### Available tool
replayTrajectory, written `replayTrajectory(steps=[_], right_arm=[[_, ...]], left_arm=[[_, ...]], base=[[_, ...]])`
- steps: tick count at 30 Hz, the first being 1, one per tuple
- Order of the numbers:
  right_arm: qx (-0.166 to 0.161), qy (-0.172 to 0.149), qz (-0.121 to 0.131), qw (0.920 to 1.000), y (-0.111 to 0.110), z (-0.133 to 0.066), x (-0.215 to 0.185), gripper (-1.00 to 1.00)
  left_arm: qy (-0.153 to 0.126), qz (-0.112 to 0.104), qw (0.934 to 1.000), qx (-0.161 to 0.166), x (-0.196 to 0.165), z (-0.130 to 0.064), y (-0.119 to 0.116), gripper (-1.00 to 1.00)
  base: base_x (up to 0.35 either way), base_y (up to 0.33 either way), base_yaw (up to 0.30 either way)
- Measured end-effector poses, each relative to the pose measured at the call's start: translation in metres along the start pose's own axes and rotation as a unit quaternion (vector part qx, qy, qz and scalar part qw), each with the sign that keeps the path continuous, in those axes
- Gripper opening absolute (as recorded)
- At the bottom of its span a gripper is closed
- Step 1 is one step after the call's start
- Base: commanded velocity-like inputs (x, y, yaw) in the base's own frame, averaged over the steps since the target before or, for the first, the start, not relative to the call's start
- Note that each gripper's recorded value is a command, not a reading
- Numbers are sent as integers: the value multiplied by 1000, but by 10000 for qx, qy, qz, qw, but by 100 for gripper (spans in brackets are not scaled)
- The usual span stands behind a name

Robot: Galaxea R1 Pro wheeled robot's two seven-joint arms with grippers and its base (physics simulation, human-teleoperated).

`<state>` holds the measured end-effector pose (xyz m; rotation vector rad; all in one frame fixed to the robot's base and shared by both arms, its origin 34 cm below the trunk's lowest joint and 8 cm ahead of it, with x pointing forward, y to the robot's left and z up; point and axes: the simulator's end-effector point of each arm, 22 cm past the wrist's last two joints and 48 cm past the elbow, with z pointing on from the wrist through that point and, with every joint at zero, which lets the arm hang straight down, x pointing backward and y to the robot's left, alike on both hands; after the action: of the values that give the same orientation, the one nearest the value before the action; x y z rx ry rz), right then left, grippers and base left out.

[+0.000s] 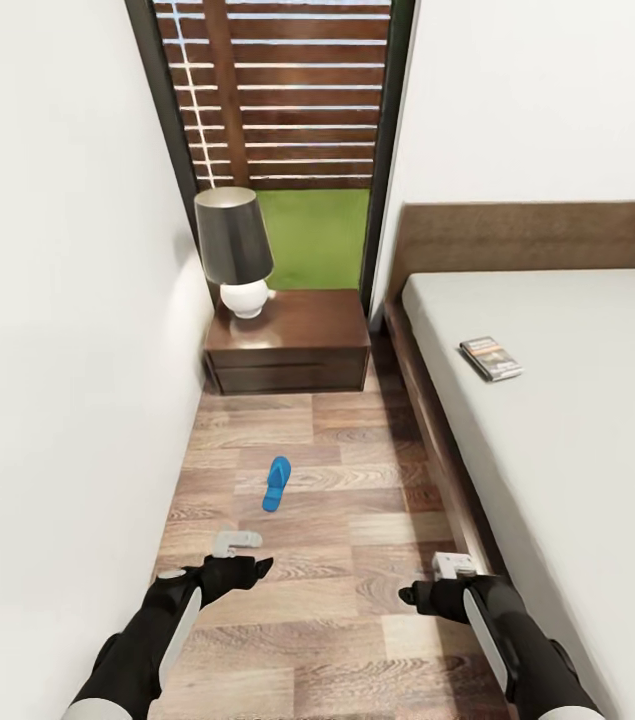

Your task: In the bedroom, move the book from the bed onto either nightstand, and place the two sandals side by side next to the bed.

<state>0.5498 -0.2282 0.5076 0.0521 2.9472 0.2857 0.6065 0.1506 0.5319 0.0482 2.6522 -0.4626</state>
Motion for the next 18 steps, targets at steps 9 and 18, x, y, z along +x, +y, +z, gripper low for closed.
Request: replayTrajectory(steps=[9,18], right_arm=[[9,-90,-13,10000,-2,-1,-8,100],[4,-34,-7,10000,-1,3,-3,100]], left_arm=[[59,-21,10000,15,6,4,-1,100],[124,-39,9999,7,13,8,1,100]], base=[[0,0,0],[0,0,0]])
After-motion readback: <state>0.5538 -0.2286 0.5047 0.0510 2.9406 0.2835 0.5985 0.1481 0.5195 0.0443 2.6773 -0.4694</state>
